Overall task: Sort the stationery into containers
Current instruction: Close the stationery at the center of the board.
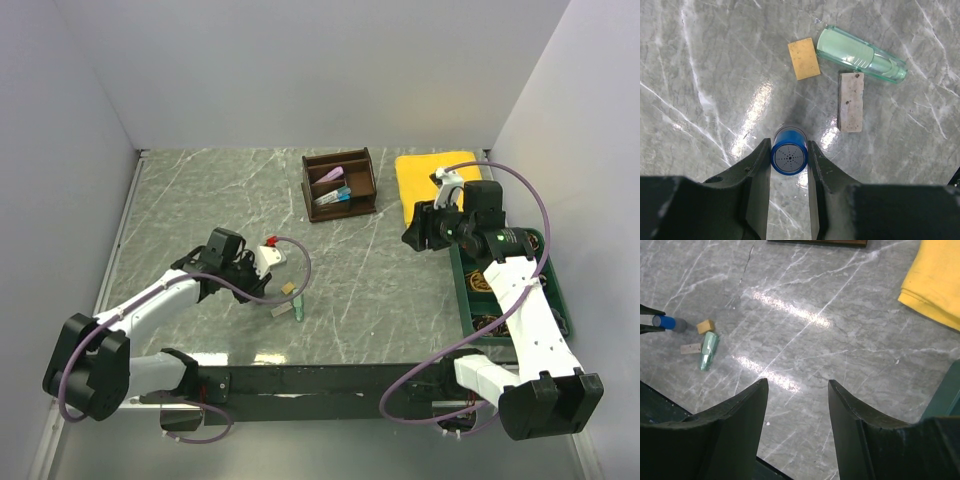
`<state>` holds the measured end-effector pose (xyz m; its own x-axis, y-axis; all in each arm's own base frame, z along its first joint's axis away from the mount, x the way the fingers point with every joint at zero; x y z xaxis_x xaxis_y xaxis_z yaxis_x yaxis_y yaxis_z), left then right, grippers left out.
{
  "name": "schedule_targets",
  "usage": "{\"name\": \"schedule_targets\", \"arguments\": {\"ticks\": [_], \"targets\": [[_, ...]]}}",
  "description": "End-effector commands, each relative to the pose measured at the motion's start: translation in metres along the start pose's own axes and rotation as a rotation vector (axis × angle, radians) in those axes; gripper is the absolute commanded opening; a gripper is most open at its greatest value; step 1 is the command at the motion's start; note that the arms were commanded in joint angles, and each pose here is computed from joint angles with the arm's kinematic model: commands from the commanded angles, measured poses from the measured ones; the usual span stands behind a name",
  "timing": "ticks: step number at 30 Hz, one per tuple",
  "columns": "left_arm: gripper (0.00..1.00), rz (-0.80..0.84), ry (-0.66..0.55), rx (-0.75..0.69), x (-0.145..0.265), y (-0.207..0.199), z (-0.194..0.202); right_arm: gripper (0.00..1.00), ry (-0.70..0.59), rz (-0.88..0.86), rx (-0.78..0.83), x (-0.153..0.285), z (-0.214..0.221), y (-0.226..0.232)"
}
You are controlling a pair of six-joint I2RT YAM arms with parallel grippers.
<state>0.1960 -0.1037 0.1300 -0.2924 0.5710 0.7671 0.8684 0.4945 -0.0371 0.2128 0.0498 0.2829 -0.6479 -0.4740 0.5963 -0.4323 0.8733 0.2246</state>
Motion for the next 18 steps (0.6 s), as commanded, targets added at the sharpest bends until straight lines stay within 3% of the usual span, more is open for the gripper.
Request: {"name": "schedule_targets", "arguments": {"ticks": [1,6,10,18], "targets": [[0.01,0.078,0.295,0.087,-0.008,-0.017,0.061,0.59,-0.045,0.014,0.044,0.012,-0.011,0.004],[0.01,0.075,0.275,0.08,0.0,-0.015,0.052,0.59,-0.055,0.023,0.055,0.014,-0.016,0.004],[0.01,0.02,0.095,0.024,0.037,-0.008,-0.002,0.59,-0.068,0.03,0.07,0.016,-0.019,0.004],[0.01,0.032,-0.019,-0.032,0.096,-0.003,-0.082,0.59,-0.081,0.024,0.088,0.011,-0.019,0.001]]}}
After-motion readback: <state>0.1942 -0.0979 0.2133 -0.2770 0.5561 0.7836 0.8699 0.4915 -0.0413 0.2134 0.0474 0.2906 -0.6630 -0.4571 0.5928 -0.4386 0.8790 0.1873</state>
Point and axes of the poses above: each gripper's point midway between its finger pads, its own x axis back along the fingers, its own y axis along the line the jaws close on, z = x × y, the point moved 10 cm from there along x, back along the fingers, and after that the axes turned 3 degrees about x, right-handed, at the moved point
